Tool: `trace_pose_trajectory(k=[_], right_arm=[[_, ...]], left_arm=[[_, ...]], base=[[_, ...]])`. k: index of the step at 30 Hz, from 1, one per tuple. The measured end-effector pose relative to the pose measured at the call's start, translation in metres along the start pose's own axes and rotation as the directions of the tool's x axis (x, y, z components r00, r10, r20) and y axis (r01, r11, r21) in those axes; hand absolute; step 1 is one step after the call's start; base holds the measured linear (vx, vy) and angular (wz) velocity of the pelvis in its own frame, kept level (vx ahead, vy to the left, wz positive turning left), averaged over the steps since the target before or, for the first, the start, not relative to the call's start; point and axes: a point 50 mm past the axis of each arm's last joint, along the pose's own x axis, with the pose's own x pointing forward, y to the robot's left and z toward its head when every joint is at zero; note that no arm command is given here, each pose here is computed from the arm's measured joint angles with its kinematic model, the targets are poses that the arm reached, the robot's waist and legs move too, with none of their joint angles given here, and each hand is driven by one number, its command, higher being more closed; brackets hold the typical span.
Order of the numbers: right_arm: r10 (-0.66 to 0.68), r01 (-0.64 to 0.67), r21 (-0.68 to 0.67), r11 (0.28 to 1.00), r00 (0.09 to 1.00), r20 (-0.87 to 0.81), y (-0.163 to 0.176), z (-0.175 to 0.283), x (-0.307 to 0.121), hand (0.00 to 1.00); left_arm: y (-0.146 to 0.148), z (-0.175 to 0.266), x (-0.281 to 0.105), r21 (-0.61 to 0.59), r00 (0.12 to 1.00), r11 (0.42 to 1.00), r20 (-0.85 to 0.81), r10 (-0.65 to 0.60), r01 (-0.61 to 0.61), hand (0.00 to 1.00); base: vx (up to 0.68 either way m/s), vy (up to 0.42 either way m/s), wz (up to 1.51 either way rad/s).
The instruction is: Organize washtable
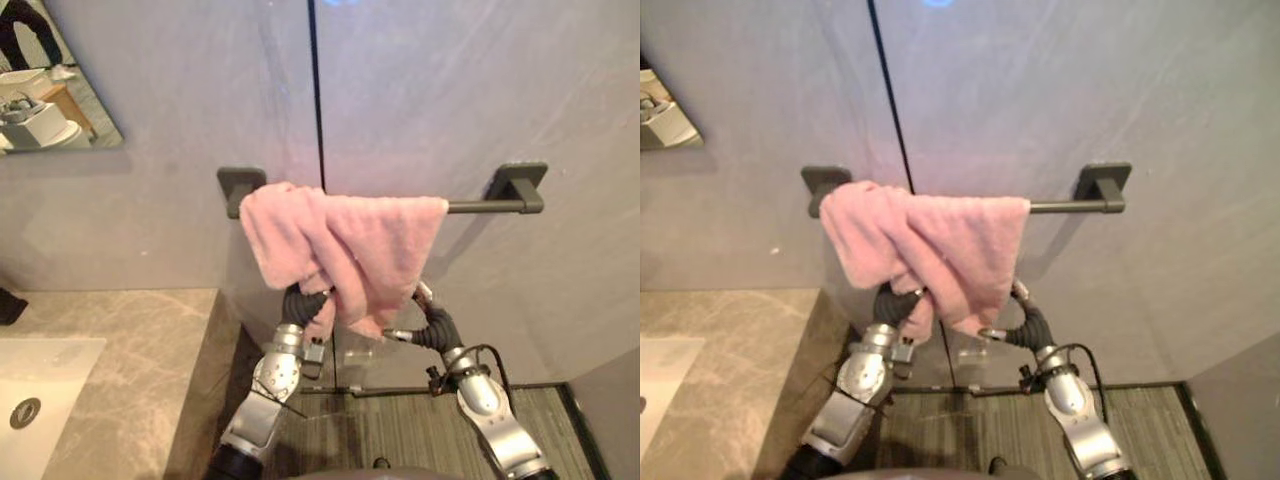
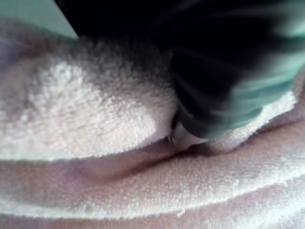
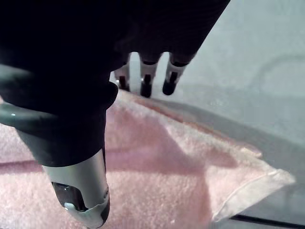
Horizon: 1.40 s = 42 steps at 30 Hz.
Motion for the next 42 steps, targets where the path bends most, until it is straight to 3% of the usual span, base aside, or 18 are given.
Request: trace_pose_trajectory(k=[1,2,22,42], right_arm=[[-0.001,0.001,-0.002,1.0,1.0,0.002,0.0,0.0,0.0,0.0],[-0.003,0.003,-0.004,1.0,1.0,0.003,-0.001,0.001,0.001,1.0],[-0.022,0.021,0.016,1.0,0.999,0.041,0.007,0.008,0.013,1.0],[-0.277,0.276,0.07,0.959,0.961,0.014,-0.029,0.003,0.013,1.0]], left_arm=[[-0.001,0.0,0.0,-0.003,1.0,1.0,0.0,0.0,0.0,1.0],[-0.002,0.0,0.0,-0.004,1.0,1.0,0.001,-0.004,0.004,1.0],[-0.011,-0.007,-0.003,-0.004,0.999,0.999,-0.03,-0.044,0.044,1.0],[-0.01,0.01,0.008,-0.011,0.998,0.999,0.048,-0.036,0.037,1.0]], base=[[0.01,0.004,0.04],[0.0,0.0,0.0],[-0.01,-0.001,0.03],[0.0,0.0,-0.01]])
